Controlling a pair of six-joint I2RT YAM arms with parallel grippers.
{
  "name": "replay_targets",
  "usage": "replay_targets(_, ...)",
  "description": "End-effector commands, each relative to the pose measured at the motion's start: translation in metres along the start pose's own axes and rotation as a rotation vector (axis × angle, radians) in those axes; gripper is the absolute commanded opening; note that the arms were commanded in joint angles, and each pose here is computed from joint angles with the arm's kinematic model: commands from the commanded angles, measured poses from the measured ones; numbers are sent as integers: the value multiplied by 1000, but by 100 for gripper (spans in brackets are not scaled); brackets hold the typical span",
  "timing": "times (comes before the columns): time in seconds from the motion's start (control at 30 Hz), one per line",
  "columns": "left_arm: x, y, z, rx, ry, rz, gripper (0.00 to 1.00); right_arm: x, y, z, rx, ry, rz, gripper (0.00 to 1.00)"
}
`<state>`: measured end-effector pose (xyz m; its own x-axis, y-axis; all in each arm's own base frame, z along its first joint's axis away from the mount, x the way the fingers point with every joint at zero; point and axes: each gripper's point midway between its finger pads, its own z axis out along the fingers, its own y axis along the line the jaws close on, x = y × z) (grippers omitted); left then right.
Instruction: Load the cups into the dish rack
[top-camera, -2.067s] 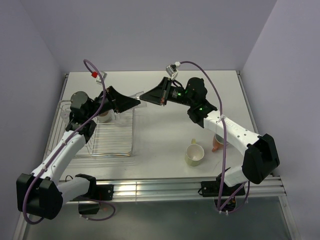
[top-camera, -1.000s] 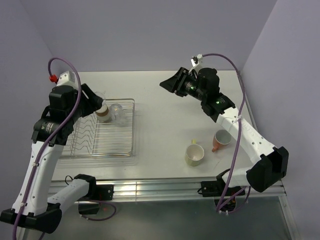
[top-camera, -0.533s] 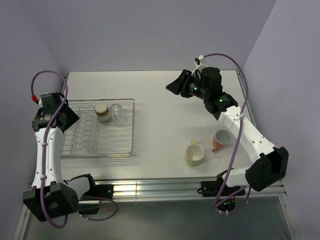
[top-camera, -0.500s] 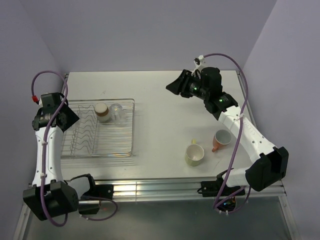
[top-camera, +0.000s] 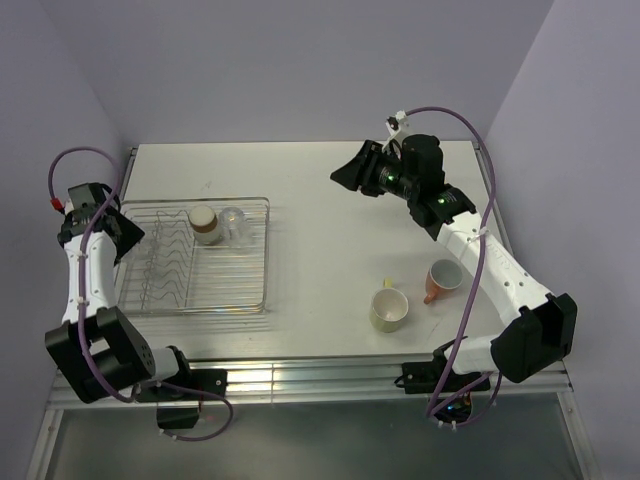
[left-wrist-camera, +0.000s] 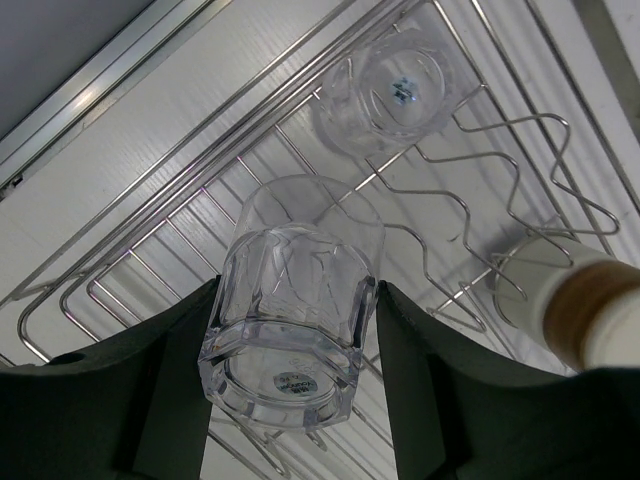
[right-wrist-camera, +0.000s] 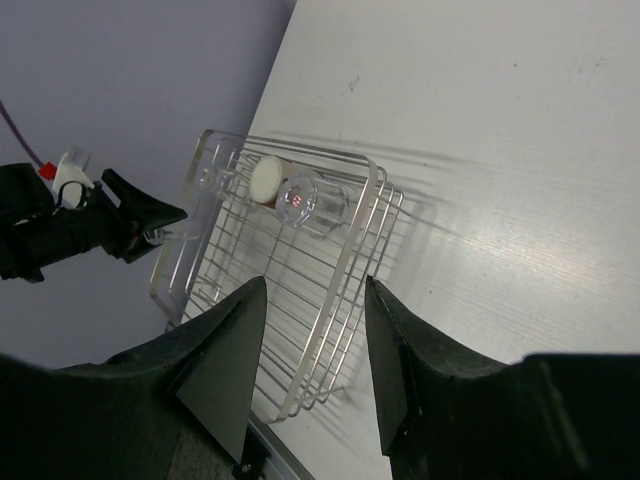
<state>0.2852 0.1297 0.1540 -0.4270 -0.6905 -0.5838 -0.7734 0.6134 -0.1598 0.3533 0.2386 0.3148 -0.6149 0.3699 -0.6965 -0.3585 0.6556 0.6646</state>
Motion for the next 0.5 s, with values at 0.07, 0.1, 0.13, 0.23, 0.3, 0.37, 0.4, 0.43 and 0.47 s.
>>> replay_targets(0.07, -19, -5, 15, 19, -29, -46, 0, -6, -1, 1, -17, -13, -23, 52)
replay_targets(0.1, -18, -5, 20, 12, -18, -48, 0, -6, -2, 1, -17, -13, -25, 52)
replay_targets(0.13, -18, -4, 22, 4, -14, -51, 0, -6, -2, 2, -18, -12, -23, 52)
replay_targets(0.23, -16, -1, 29, -18, -2, -49, 0, -5, -2, 2, -24, -7, -18, 52)
replay_targets(0.3, -16, 4, 33, -39, -2, -44, 0, -5, -2, 1, -27, -6, -19, 51)
replay_targets(0.37, -15, 7, 36, -49, 0, -42, 0, -7, 0, -1, -33, -13, -20, 51)
replay_targets(0.4, -14, 9, 39, -57, 9, -42, 0, -6, -1, -1, -32, -12, -20, 51)
replay_targets(0.43, -13, 9, 40, -57, 12, -40, 0, -7, -1, -2, -34, -14, -21, 51)
replay_targets(0.47, -13, 9, 41, -61, 16, -42, 0, -7, 0, -3, -37, -16, -22, 51)
